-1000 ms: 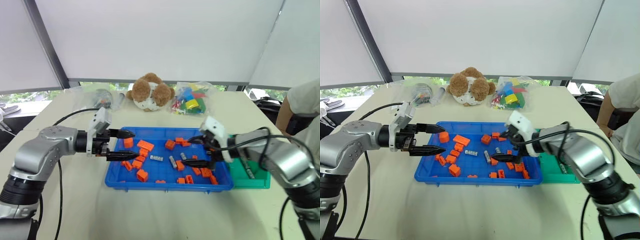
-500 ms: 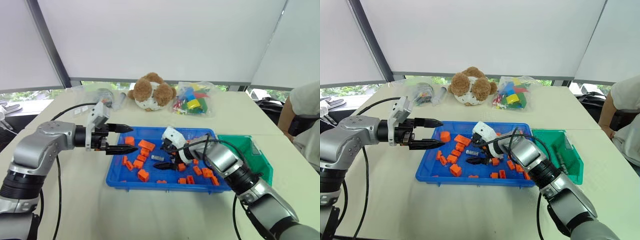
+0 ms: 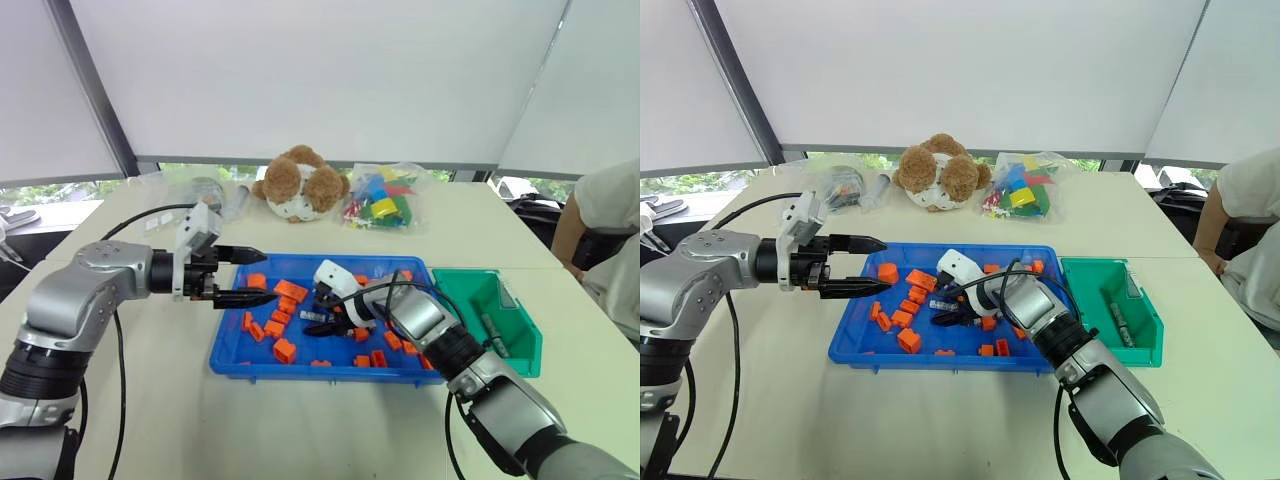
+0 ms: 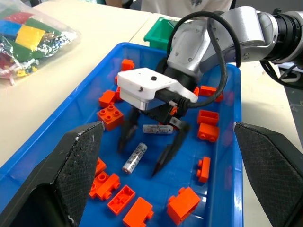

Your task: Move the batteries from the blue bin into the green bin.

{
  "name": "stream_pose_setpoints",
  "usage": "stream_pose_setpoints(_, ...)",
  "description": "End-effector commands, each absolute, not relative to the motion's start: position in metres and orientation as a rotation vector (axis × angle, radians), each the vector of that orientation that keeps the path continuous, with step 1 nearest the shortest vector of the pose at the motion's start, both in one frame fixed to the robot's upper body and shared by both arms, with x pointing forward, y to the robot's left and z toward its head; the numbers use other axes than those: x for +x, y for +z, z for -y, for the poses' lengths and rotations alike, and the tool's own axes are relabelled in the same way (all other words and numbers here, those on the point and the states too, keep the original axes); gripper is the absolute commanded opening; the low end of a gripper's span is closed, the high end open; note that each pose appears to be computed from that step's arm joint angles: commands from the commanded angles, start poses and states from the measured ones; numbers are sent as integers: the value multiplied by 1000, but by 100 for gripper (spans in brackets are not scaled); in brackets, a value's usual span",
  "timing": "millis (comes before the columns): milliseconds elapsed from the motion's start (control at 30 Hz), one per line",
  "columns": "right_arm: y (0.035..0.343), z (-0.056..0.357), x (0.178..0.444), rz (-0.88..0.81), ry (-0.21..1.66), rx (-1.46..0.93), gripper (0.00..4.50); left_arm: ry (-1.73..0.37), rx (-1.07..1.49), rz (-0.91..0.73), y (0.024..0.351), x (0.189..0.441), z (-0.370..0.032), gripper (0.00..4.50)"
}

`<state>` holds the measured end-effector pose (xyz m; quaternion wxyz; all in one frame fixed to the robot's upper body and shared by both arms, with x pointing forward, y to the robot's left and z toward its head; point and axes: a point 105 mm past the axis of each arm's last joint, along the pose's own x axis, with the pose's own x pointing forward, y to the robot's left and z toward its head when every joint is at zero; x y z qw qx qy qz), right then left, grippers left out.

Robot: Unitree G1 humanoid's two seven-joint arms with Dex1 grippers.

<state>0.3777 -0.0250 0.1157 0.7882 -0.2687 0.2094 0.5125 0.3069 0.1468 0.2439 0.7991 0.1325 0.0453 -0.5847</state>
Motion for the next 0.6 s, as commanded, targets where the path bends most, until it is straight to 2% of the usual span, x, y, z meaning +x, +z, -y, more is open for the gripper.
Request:
stream_pose_setpoints(33,123,22,380,-441,1092,-584,105,-1254,328,-38,257,304,-145,450)
stream_pose_setpoints(100,127,23,381,-429,1082,-582,3,-1256,327,-38,257,304,-144,450)
stream_pose_setpoints(167,140,29,383,-390,1048,-586,3,-1261,325,-38,256,304,-143,450)
stream_pose_setpoints(267,179,49,385,-293,967,-562,3,-1269,319,-38,254,304,-141,450)
stream_pose_setpoints(367,225,96,373,-206,847,-539,3,-1282,306,-37,251,305,-137,450)
stream_pose_setpoints(500,244,176,355,-224,603,-585,3,-1302,291,-40,247,306,-133,450)
stream_pose_setpoints(600,239,218,343,-297,479,-592,3,-1316,287,-43,245,307,-131,450)
